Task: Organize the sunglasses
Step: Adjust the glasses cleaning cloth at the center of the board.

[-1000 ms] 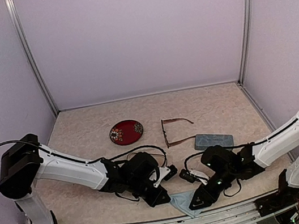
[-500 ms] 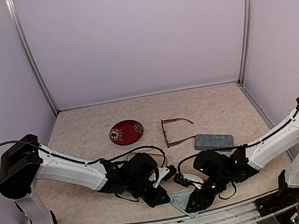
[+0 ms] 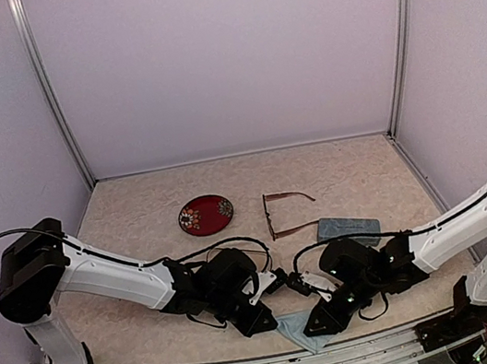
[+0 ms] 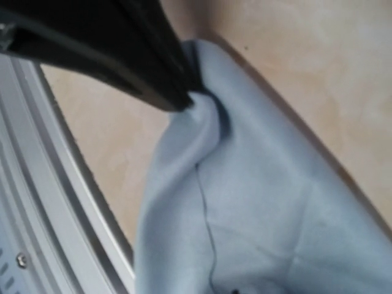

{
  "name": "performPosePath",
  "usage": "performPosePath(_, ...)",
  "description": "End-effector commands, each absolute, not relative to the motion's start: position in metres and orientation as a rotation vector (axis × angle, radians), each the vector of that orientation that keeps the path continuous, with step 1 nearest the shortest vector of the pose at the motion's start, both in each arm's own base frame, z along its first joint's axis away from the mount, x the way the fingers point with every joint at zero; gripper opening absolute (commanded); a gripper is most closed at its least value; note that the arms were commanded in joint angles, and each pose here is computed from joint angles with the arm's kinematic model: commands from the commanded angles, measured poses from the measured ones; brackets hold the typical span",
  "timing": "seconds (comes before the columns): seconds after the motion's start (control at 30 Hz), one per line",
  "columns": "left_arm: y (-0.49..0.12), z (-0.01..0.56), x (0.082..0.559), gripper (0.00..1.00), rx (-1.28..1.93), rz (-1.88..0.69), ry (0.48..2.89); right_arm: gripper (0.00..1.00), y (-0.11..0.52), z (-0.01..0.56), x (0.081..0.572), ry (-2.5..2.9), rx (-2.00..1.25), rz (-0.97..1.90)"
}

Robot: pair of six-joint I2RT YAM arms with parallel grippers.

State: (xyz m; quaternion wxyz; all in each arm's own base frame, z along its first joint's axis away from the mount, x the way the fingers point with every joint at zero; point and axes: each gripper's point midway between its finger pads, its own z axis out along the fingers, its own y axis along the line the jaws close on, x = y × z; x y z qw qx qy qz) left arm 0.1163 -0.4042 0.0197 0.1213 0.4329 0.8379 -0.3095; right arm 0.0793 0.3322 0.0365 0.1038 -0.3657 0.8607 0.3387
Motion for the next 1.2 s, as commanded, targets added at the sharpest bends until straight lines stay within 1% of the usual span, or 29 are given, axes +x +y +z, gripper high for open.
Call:
performPosePath(0.0, -0.407, 0.026, 0.117, 0.00, 1.254, -0.938, 2.429, 0.25, 0.327, 0.030, 0.075, 2.545, -1.123, 0.960)
performPosePath(0.2, -0.408, 0.026, 0.117, 0.00, 1.254, -0.939, 2.429, 0.24, 0.332, 0.028, 0.066, 2.535, -1.194, 0.953)
performPosePath(0.47, -0.407, 0.025, 0.116, 0.00, 1.255, -0.939, 2.434, 0.19, 0.331, 0.017, 0.062, 2.564, -1.228, 0.908)
performPosePath(0.8, -0.406, 0.027, 0.116, 0.00, 1.251, -0.936, 2.431, 0.01, 0.330, 0.024, 0.069, 2.534, -1.207, 0.862)
performPosePath(1.17, -0.413, 0.043, 0.120, 0.00, 1.236, -0.961, 2.386, 0.00, 0.326, 0.051, 0.089, 2.476, -1.140, 0.829)
